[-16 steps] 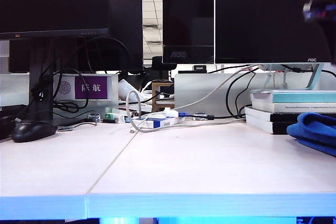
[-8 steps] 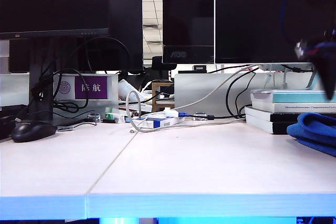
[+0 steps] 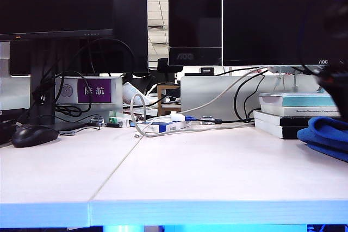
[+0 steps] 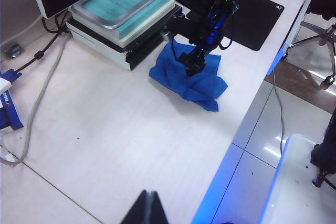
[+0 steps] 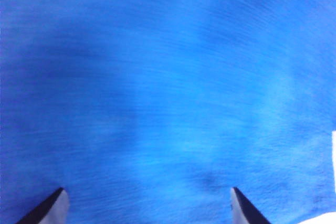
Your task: Wipe the table from right to left using the rag.
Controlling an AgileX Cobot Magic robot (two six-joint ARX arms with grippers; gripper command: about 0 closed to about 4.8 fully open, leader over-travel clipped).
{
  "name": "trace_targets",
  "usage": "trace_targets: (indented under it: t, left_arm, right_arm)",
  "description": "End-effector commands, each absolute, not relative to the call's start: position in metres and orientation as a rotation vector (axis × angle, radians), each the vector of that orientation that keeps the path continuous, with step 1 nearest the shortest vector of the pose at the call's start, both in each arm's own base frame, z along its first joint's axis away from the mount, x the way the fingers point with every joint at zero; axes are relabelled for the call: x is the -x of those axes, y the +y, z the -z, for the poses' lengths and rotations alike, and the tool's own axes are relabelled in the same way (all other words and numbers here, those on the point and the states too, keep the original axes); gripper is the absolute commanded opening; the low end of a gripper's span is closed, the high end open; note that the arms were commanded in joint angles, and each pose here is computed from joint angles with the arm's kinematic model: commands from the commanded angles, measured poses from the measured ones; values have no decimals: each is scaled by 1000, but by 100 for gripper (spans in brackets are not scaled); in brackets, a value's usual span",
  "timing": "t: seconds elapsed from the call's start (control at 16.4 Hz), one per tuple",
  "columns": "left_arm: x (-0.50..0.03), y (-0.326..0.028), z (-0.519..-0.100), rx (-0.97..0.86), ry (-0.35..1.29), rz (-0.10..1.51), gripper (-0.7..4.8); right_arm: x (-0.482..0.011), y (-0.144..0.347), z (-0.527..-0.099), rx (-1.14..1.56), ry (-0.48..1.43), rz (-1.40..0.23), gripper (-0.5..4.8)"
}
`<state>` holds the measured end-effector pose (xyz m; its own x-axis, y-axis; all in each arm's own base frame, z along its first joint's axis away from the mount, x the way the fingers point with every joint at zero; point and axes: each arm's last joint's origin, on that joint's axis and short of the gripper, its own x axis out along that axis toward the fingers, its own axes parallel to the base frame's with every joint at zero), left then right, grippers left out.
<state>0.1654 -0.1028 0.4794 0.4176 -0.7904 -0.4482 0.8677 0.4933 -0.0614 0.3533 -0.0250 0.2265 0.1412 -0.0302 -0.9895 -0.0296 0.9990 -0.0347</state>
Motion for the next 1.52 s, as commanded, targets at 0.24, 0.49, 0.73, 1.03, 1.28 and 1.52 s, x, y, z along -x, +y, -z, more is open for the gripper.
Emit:
trace_targets:
  t: [0.24,0.49,0.73,1.03,1.28,1.52]
  left_arm:
    - [-166,-103,-484,-191,404,1049,-5]
    - [-166,-103,-484,-190,404,1049,-5]
    - [-166,-103,-484,-190,404,1049,-5]
    - [-166,-103,-484,-190,404,1049,-5]
    - [-166,-103,-484,-190,404,1049,-5]
    - [-166,-103,-484,-190,404,1049,-5]
  right_arm:
    - [-363,-29,-217,2,1386,-58,399]
    - [-371,-30,-196,10,1430,-67,398]
    - [-374,-31,-176,16,1511,-58,352]
    - [-371,-39,-175,134,1546,89,28]
    - [-365,-57,-176,144,1591,180,-5]
    - [-360,-84,-176,77,1604,233,-5]
